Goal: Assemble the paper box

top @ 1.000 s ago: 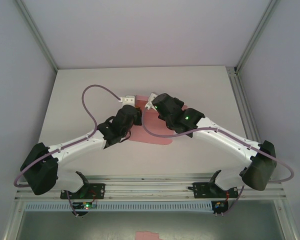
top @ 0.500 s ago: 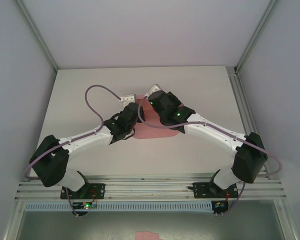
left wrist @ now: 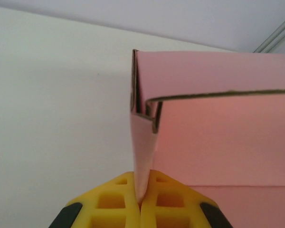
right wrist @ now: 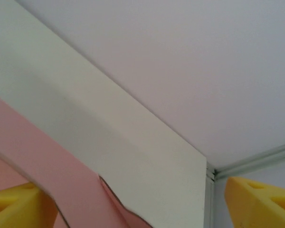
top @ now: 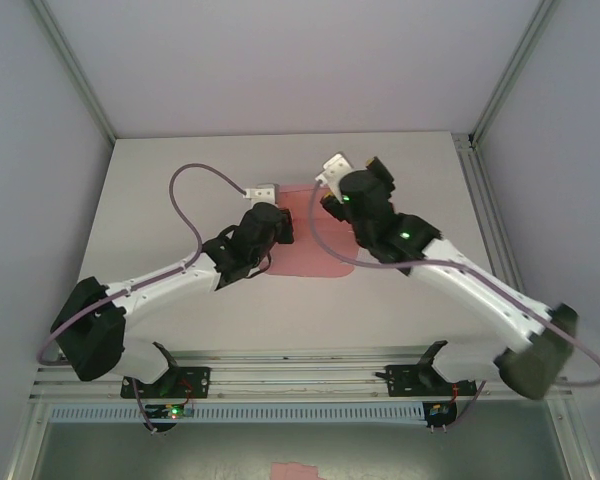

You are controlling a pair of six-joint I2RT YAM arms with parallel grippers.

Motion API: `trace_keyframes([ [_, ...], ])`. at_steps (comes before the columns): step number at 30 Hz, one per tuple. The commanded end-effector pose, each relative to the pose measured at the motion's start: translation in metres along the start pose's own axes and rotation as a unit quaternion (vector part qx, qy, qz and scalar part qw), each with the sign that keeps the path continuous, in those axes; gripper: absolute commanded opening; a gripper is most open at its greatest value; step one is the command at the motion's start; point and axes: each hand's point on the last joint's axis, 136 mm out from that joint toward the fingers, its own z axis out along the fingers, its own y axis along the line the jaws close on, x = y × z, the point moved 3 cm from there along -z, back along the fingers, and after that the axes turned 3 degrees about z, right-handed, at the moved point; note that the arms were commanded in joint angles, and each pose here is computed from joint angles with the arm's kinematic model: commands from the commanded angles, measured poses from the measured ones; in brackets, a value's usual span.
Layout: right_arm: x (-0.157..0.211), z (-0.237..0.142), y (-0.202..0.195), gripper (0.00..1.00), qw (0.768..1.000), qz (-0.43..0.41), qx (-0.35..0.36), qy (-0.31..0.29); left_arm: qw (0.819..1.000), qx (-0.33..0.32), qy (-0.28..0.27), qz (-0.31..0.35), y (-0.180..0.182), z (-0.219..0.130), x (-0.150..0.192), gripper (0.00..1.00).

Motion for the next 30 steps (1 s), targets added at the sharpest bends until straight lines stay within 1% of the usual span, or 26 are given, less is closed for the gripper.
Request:
trace_keyframes([
  [1, 0.003, -0.030, -0.014, 0.97, 0.997, 0.032, -0.055, -0.039, 0.999, 0.003, -0.005, 0.041, 0.002, -0.005, 0.004, 0.00],
  [4, 0.011, -0.041, -0.034, 0.98, 0.992, 0.080, -0.083, -0.053, 0.999, 0.004, -0.004, 0.044, 0.001, -0.007, 0.003, 0.00],
  [7, 0.021, -0.038, -0.049, 0.98, 0.992, 0.101, -0.062, -0.035, 0.999, 0.006, -0.006, 0.042, 0.001, -0.008, 0.003, 0.00],
  [15, 0.042, -0.007, -0.025, 0.99, 0.991, 0.080, -0.105, 0.032, 0.999, 0.017, -0.011, 0.031, 0.000, -0.012, 0.001, 0.00],
  [20, 0.051, 0.006, -0.017, 0.98, 0.988, 0.074, -0.125, 0.055, 0.998, 0.046, -0.021, 0.032, -0.007, -0.018, -0.001, 0.00],
  [21, 0.052, 0.008, -0.014, 0.98, 0.986, 0.075, -0.134, 0.056, 0.998, 0.055, -0.025, 0.032, -0.008, -0.019, -0.001, 0.00],
  [25, 0.053, 0.012, 0.010, 0.98, 0.975, 0.069, -0.208, 0.047, 0.997, 0.069, -0.034, 0.024, -0.011, -0.023, -0.004, 0.00],
  [28, 0.047, 0.015, 0.026, 0.98, 0.965, 0.069, -0.252, 0.024, 0.996, 0.082, -0.036, 0.020, -0.016, -0.025, -0.007, 0.00],
  [30, 0.040, 0.017, 0.030, 0.98, 0.962, 0.070, -0.264, -0.001, 0.995, 0.096, -0.034, 0.019, -0.020, -0.025, -0.007, 0.00],
])
